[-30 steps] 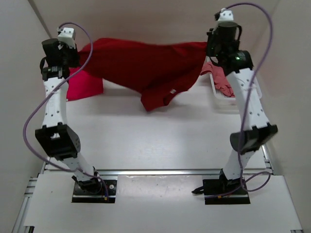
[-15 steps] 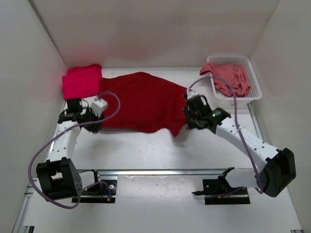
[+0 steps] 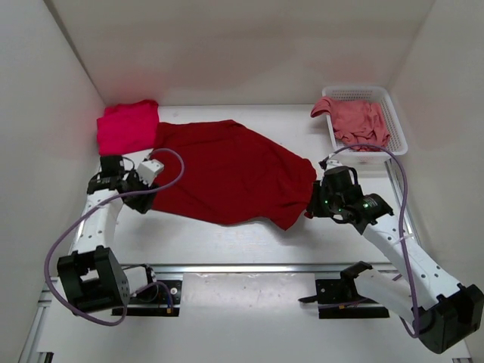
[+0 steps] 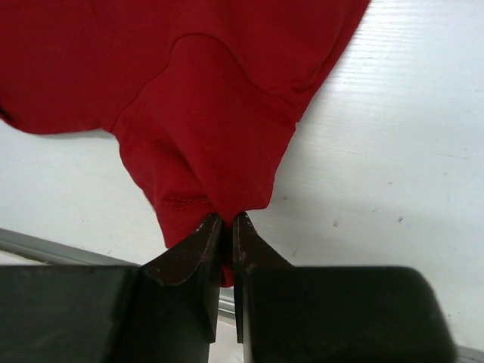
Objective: Fold and stack the t-shirts
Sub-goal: Flatten out the tshirt
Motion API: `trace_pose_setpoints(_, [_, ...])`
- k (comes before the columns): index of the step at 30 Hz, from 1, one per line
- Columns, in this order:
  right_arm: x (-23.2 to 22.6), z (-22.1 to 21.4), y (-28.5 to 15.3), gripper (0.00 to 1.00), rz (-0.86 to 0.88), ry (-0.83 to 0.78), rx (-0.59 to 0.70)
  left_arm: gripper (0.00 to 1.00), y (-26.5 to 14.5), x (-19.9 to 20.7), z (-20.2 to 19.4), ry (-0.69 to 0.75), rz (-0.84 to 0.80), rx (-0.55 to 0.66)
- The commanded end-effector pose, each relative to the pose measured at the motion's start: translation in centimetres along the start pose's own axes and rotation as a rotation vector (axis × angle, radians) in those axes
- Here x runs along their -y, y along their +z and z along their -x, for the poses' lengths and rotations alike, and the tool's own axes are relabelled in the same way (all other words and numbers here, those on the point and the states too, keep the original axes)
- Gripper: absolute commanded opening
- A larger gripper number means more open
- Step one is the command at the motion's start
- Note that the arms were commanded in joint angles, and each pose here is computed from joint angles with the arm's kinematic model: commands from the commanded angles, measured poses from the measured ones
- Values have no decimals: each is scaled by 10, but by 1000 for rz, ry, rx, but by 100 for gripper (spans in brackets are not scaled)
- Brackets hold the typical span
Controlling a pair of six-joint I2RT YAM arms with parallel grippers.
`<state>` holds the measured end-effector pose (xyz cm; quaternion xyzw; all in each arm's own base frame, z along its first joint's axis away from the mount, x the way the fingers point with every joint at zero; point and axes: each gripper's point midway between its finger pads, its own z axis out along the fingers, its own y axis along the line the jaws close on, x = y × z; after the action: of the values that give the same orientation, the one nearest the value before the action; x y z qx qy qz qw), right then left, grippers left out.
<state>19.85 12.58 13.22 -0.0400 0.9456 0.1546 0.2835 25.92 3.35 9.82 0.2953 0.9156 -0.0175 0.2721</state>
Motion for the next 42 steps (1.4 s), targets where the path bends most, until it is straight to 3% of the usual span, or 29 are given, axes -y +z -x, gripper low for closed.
trace_pose_setpoints(1, [1, 1, -3, 0, 22, -1, 11, 66, 7, -15, 65, 11, 85, 123])
trace_pose_setpoints(5, [0, -4, 0, 0, 30, -3, 4, 68, 36, -11, 95, -91, 27, 168])
trace_pose_setpoints(8, [1, -8, 2, 0, 25, 9, -14, 69, 57, -15, 96, -172, 9, 144])
trace_pose_setpoints(12, [3, -11, 3, 0, 27, 3, -23, 78, 76, -9, 94, -191, -30, 103])
trace_pose_setpoints(16, [1, -15, 7, 1, 35, 7, -44, 81, 91, 7, 91, -152, -64, 60])
trace_pose_setpoints(24, [-7, -13, 10, 1, 49, -1, -55, 78, 113, 10, 75, -181, -45, -5])
trace_pose_setpoints(27, [-6, -12, 9, 0, 48, 3, -53, 66, 116, 15, 65, -198, -73, -28])
trace_pose_setpoints(29, [-5, -8, 9, 0, 45, 5, -41, 49, 115, 17, 67, -198, -76, -17])
trace_pose_setpoints(32, [-5, -6, 10, 0, 43, 9, -44, 33, 110, 20, 72, -190, -91, 3])
trace_pose_setpoints(37, [-7, -7, 9, 0, 40, -7, -53, 21, 96, 16, 82, -200, -79, 49])
trace_pose_setpoints(41, [-7, -10, 11, 0, 48, 4, -54, 0, 87, 10, 86, -207, -60, 87])
trace_pose_setpoints(42, [-7, -9, 10, 0, 49, 7, -47, 0, 89, 11, 85, -204, -61, 85])
